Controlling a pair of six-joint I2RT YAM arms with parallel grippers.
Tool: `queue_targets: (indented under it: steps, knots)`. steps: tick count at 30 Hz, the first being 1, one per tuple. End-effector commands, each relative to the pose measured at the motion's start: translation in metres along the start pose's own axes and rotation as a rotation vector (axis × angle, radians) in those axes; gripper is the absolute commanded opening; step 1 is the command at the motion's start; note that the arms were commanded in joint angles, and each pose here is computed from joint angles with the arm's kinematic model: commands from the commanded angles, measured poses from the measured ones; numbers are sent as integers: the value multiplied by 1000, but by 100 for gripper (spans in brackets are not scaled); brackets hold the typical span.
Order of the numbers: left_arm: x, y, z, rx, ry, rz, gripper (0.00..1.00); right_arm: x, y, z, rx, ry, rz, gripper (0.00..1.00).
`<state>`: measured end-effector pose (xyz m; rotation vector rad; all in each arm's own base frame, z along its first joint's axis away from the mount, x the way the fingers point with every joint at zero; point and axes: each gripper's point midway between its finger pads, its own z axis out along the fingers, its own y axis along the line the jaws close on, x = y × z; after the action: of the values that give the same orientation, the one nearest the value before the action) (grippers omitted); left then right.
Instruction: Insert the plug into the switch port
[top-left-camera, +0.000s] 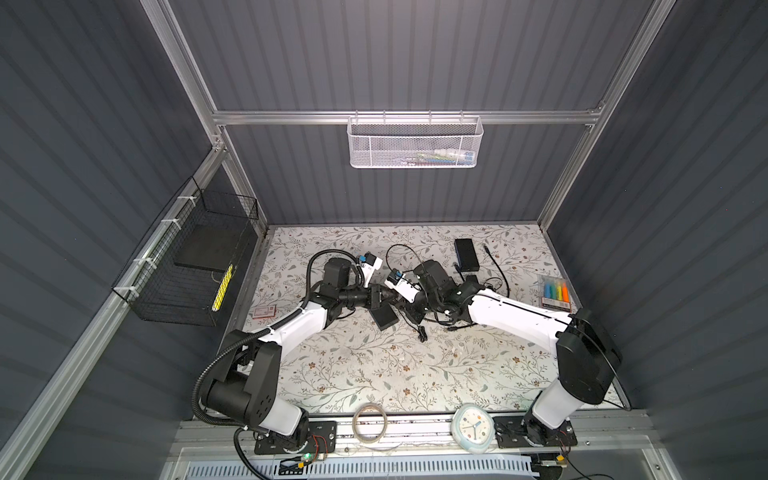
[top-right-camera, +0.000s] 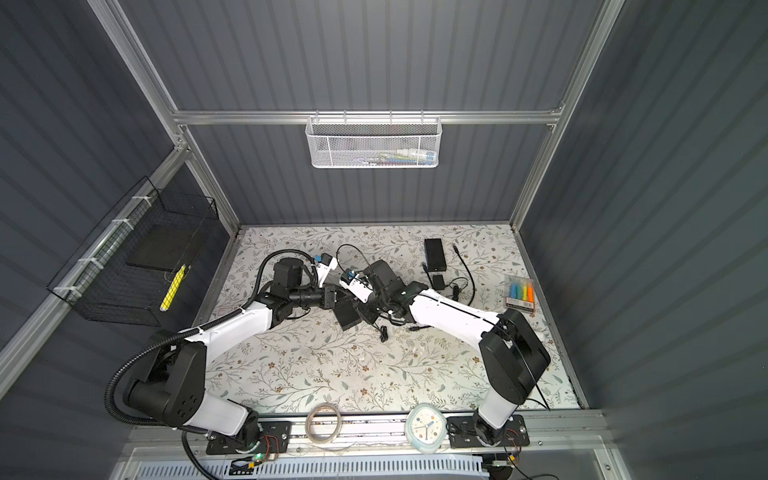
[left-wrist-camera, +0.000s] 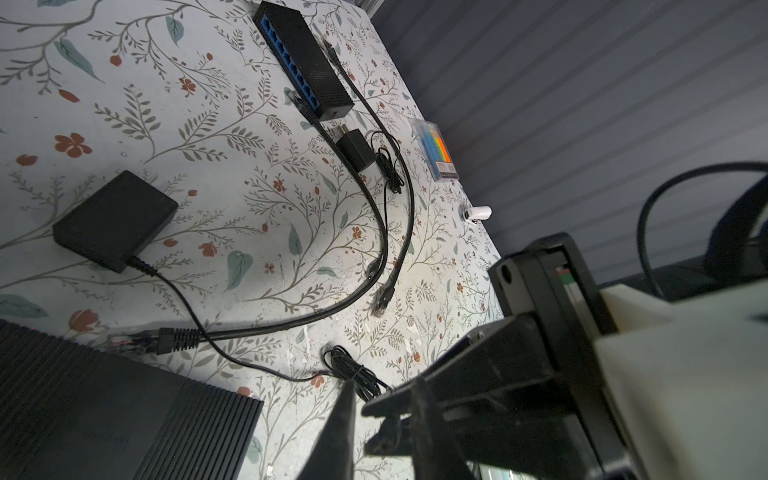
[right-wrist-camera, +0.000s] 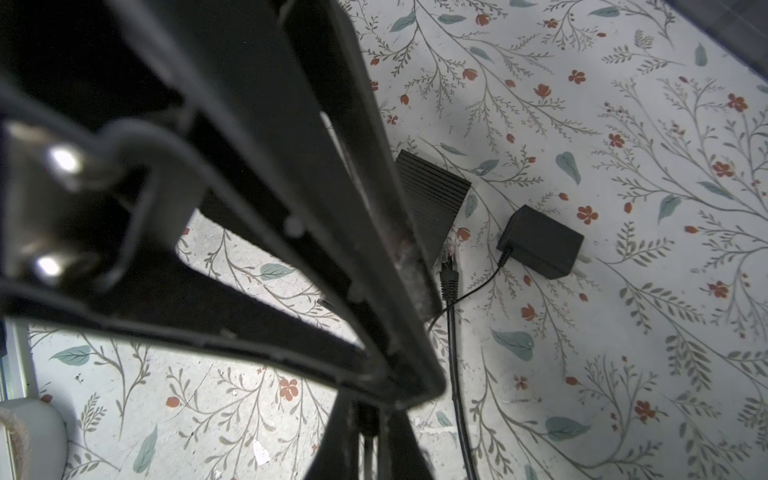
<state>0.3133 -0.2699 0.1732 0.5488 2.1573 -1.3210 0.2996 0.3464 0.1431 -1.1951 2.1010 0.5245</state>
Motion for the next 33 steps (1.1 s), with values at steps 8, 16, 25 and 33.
queue_targets:
  steps: [8, 16, 25, 33]
  knots:
    - [5, -5, 0, 18, 28, 19, 9, -17, -4, -10, 29, -47, 5, 6]
    - [4, -7, 0, 23, 29, 22, 1, -18, -7, -12, 44, -53, 8, 23]
    - [6, -5, 0, 13, 33, 24, 1, -17, -6, -13, 43, -58, 3, 22]
    - [4, -8, -3, 14, 29, 32, 0, -16, -4, -10, 27, -57, 11, 18]
